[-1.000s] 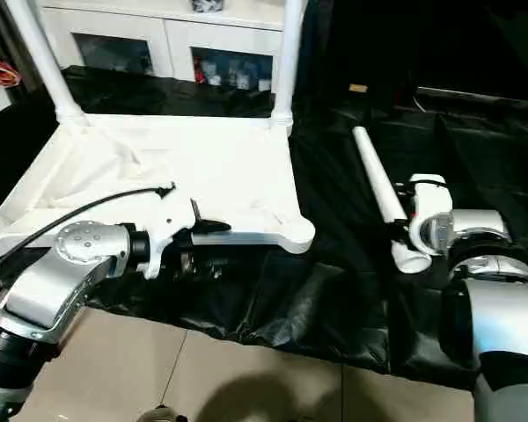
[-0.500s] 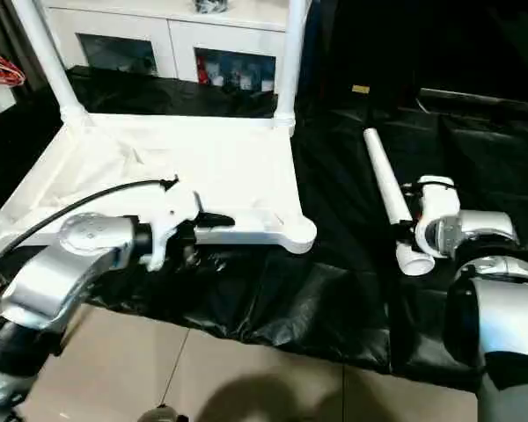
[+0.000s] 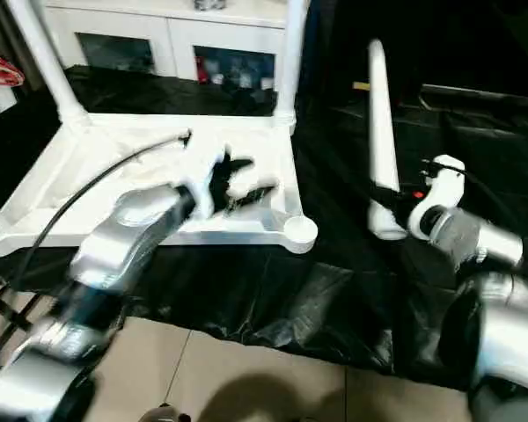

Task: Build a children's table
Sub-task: Pick table leg

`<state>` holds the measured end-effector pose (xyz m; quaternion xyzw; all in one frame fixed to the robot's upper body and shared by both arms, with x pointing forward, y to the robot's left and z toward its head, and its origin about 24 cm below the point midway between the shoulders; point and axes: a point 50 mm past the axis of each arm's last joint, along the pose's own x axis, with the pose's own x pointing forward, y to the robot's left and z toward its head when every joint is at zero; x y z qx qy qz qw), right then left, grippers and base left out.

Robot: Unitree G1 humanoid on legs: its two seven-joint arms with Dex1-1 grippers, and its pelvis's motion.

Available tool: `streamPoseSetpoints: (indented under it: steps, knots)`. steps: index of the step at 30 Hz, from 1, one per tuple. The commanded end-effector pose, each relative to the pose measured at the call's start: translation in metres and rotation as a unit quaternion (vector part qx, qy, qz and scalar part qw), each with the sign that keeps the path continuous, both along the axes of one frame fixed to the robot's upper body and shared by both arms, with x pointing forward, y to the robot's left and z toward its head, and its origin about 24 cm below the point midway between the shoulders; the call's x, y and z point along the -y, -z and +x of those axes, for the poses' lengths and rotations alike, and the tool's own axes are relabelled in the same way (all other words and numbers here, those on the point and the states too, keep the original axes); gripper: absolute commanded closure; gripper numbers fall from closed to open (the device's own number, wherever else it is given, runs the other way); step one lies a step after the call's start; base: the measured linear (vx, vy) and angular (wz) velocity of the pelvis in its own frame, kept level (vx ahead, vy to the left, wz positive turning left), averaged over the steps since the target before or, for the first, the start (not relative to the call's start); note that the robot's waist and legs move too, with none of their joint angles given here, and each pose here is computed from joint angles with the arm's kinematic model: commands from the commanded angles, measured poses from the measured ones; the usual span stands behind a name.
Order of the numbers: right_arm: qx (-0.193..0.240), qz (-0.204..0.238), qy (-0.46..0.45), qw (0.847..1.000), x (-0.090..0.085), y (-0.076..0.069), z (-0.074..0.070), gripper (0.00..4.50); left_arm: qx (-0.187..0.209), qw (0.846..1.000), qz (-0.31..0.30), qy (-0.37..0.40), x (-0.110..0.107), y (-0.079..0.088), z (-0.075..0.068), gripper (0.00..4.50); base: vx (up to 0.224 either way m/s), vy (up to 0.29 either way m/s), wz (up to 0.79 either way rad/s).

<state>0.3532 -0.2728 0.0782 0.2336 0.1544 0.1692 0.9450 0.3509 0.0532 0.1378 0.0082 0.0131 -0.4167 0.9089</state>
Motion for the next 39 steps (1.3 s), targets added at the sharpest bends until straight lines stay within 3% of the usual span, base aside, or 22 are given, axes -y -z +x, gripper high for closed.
streamPoseSetpoints:
  steps: [1, 3, 5, 13, 15, 22, 26, 39]
  knots:
    - [0.06, 0.033, -0.031, 0.997, -0.006, -0.016, 0.002, 2.62, -0.009, 1.0, -0.03, -0.005, 0.004, -0.006, 0.003, 1.0, 0.0, 0.0, 0.0]
    - [0.103, 0.076, -0.105, 0.986, -0.022, -0.017, -0.012, 2.62, -0.052, 0.994, -0.094, 0.022, 0.017, -0.015, 0.003, 1.0, 0.0, 0.0, 0.0]
    - [0.115, 0.095, -0.137, 0.979, -0.031, -0.018, -0.018, 2.62, -0.075, 0.989, -0.12, 0.035, 0.022, -0.019, 0.003, 1.0, 0.0, 0.0, 0.0]
    - [0.142, 0.127, -0.214, 0.958, -0.054, -0.023, -0.036, 2.63, -0.124, 0.973, -0.187, 0.053, 0.032, -0.027, 0.007, 1.0, 0.0, 0.0, 0.0]
    - [0.14, 0.135, -0.239, 0.951, -0.065, -0.023, -0.046, 2.63, -0.139, 0.964, -0.215, 0.07, 0.035, -0.033, 0.006, 1.0, 0.0, 0.0, 0.0]
    - [0.133, 0.146, -0.269, 0.943, -0.077, -0.022, -0.055, 2.63, -0.143, 0.956, -0.238, 0.096, 0.035, -0.038, 0.003, 1.0, 0.0, 0.0, 0.0]
    - [0.131, 0.151, -0.273, 0.941, -0.081, -0.023, -0.058, 2.63, -0.145, 0.947, -0.258, 0.122, 0.034, -0.044, -0.001, 1.35, 0.0, 0.0, 0.0]
    - [0.123, 0.147, -0.282, 0.94, -0.087, -0.024, -0.061, 2.63, -0.147, 0.943, -0.268, 0.133, 0.033, -0.045, -0.005, 2.49, 0.0, 0.0, 0.0]
